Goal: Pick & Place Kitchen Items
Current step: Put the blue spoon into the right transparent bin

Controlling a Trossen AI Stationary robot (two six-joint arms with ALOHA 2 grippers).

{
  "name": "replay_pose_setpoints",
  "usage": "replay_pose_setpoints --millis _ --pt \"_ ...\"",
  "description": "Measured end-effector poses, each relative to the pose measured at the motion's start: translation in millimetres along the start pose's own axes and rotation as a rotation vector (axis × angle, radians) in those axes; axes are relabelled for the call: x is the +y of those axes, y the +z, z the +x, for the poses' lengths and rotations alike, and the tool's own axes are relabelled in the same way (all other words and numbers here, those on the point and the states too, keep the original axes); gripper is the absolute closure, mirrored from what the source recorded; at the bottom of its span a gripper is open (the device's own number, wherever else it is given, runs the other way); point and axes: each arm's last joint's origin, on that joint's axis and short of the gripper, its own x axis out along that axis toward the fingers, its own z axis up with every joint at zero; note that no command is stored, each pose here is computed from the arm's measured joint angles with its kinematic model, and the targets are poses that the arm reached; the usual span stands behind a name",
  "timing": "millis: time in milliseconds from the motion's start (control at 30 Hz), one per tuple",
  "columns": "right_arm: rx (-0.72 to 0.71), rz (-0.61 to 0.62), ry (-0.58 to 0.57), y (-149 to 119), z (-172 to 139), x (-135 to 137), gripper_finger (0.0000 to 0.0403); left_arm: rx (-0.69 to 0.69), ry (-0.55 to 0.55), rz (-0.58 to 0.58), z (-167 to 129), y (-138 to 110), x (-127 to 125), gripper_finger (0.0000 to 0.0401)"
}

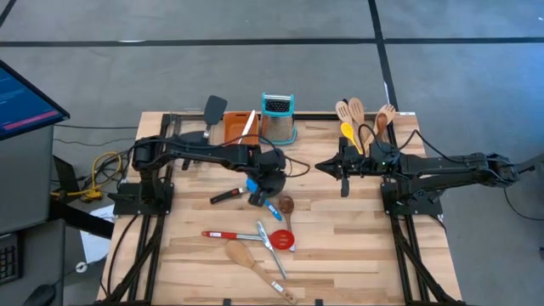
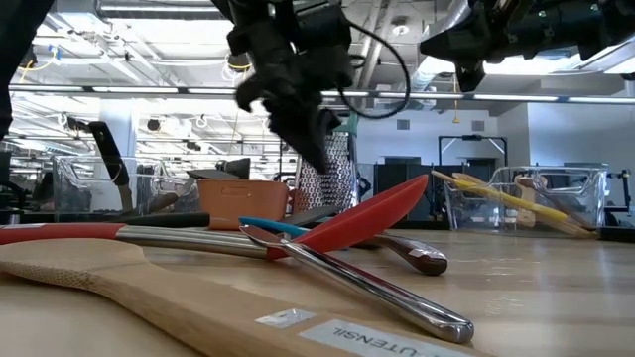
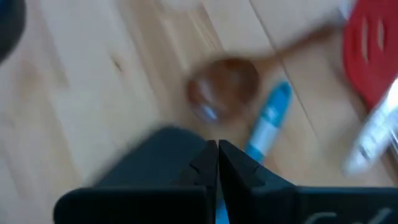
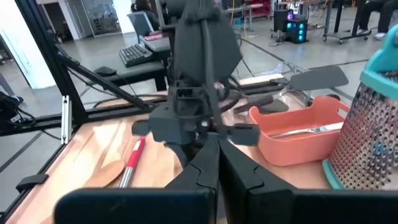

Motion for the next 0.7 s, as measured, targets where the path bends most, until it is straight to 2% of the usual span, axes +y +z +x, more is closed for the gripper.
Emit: replay_pose_setpoints --millis 100,200,433,700 --pt "0.009 0.0 -0.001 -1.0 0.2 -0.1 0.0403 0.081 -0.047 0.033 3.4 -6.2 -12.2 0.04" --pt "0.009 0.0 -0.001 -1.0 0.2 -0.1 0.0403 0.108 -0.059 0.122 9.7 -8.8 -23.6 0.04" --pt "0.023 -0.001 -0.003 -2.3 0.2 -0.3 0.0403 0.175 0.044 0.413 20.4 -5.3 -47.8 0.0397" --pt "0.023 -0.002 -0.003 -2.3 0.2 -0.3 0.0403 0.23 0.128 0.434 24.5 -8.8 -51.0 0.0373"
